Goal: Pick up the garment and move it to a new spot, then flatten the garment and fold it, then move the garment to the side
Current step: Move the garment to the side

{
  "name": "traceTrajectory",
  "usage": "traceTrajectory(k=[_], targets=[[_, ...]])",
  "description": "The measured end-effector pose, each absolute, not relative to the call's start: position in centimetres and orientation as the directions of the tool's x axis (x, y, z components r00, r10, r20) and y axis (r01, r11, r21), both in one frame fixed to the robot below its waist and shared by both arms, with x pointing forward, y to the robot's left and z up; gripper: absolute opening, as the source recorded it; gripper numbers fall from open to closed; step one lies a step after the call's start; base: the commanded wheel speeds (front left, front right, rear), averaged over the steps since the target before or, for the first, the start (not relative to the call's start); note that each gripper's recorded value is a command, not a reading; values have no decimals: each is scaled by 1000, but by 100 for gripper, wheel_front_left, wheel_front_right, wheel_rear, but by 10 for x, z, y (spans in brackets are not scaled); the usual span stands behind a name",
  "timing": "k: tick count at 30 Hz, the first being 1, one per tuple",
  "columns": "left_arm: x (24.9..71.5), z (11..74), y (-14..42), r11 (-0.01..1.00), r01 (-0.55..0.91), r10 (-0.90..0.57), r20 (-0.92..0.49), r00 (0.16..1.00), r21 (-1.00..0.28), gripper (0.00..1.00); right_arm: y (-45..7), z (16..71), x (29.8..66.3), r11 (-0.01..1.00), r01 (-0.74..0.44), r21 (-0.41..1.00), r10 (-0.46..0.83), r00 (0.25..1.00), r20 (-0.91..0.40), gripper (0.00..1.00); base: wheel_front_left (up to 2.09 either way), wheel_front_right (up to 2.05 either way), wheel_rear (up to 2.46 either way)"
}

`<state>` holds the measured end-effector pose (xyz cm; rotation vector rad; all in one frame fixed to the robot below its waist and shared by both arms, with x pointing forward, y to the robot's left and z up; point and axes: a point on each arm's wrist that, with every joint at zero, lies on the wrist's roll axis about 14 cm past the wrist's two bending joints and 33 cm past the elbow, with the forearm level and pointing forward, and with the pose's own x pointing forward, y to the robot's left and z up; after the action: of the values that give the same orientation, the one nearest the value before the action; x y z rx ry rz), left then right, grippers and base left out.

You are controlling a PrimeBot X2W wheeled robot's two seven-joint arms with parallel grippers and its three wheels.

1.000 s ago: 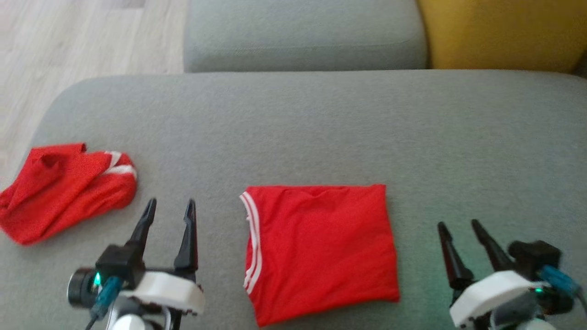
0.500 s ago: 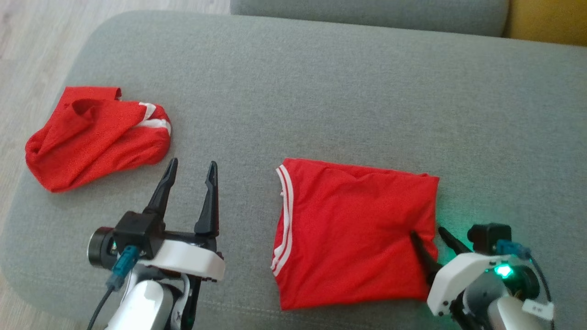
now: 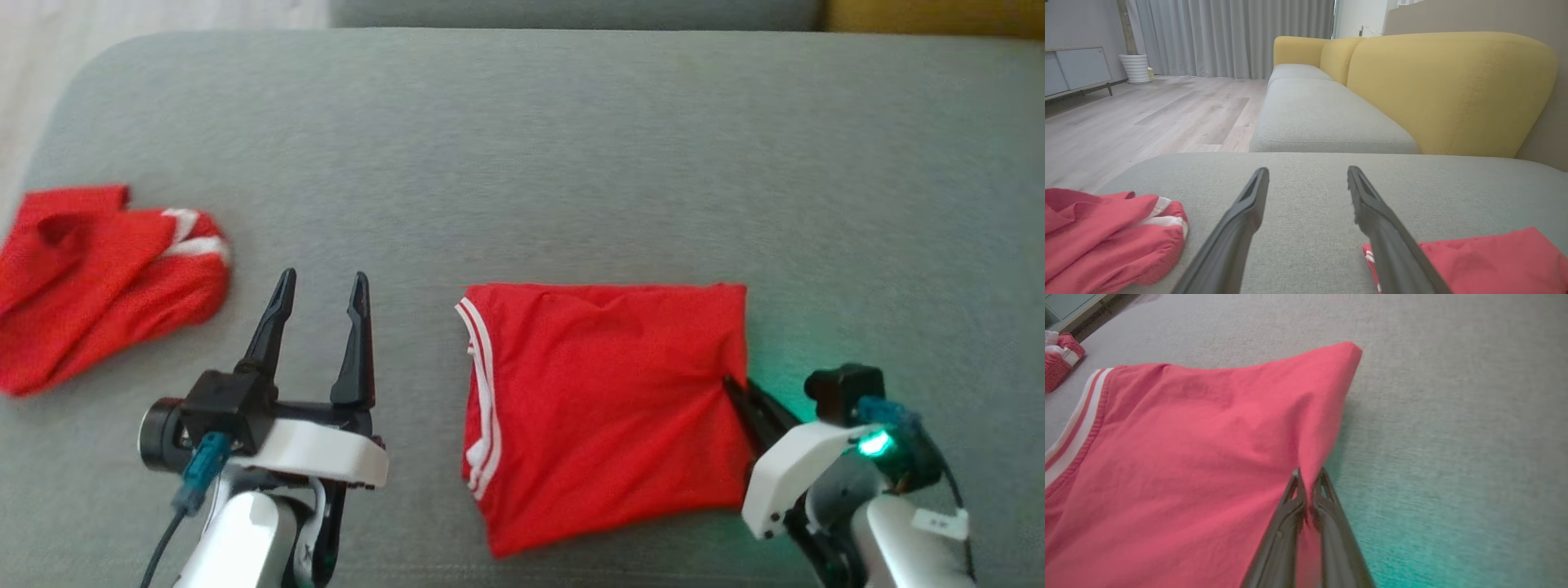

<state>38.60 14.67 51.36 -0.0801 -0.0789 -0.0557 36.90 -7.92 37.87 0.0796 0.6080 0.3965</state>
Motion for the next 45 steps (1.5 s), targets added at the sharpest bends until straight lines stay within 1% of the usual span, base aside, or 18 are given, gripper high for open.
traceTrajectory(k=[5, 10, 15, 19, 22, 23, 27, 31, 33, 34, 36, 44, 45], targets=[[397, 517, 120, 986, 144, -135, 101, 986, -81, 100, -113, 392, 375, 946, -299, 121, 317, 795, -517, 0, 0, 0, 0], [409, 517, 88, 966, 243, -233, 116, 966, -86, 100, -159, 412, 388, 974, -222, 48, 218, 853, -473, 0, 0, 0, 0], [427, 514, 51, 932, 351, -338, 126, 932, -95, 100, -213, 435, 411, 995, -95, 9, 91, 910, -405, 0, 0, 0, 0], [440, 508, 27, 903, 417, -404, 128, 906, -105, 100, -260, 448, 431, 1000, 30, 2, -28, 932, -360, 0, 0, 0, 0], [449, 496, 15, 887, 448, -438, 108, 893, -113, 100, -295, 450, 442, 994, 105, -25, -107, 931, -350, 0, 0, 0, 0], [454, 488, 10, 877, 466, -457, 96, 884, -116, 100, -319, 448, 444, 987, 152, -54, -161, 921, -356, 0, 0, 0, 0], [464, 475, 3, 866, 485, -478, 80, 874, -122, 100, -370, 447, 442, 961, 257, -102, -277, 891, -359, 0, 0, 0, 0], [471, 464, -4, 855, 503, -499, 68, 864, -127, 100, -405, 456, 445, 935, 331, -126, -354, 873, -336, 0, 0, 0, 0], [473, 459, -6, 852, 507, -503, 61, 862, -135, 100, -415, 461, 449, 927, 354, -125, -376, 870, -320, 0, 0, 0, 0], [474, 455, -7, 848, 511, -509, 53, 859, -138, 100, -415, 460, 452, 927, 359, -104, -373, 869, -325, 0, 0, 0, 0], [477, 450, -10, 842, 520, -519, 50, 854, -145, 100, -417, 457, 453, 927, 359, -113, -375, 865, -333, 0, 0, 0, 0], [486, 440, -20, 825, 543, -542, 52, 839, -156, 100, -430, 435, 445, 907, 402, -123, -417, 827, -378, 0, 0, 0, 0], [487, 438, -20, 824, 544, -544, 46, 838, -157, 100, -432, 432, 445, 905, 407, -123, -422, 822, -383, 7, 0, 0, 0]])
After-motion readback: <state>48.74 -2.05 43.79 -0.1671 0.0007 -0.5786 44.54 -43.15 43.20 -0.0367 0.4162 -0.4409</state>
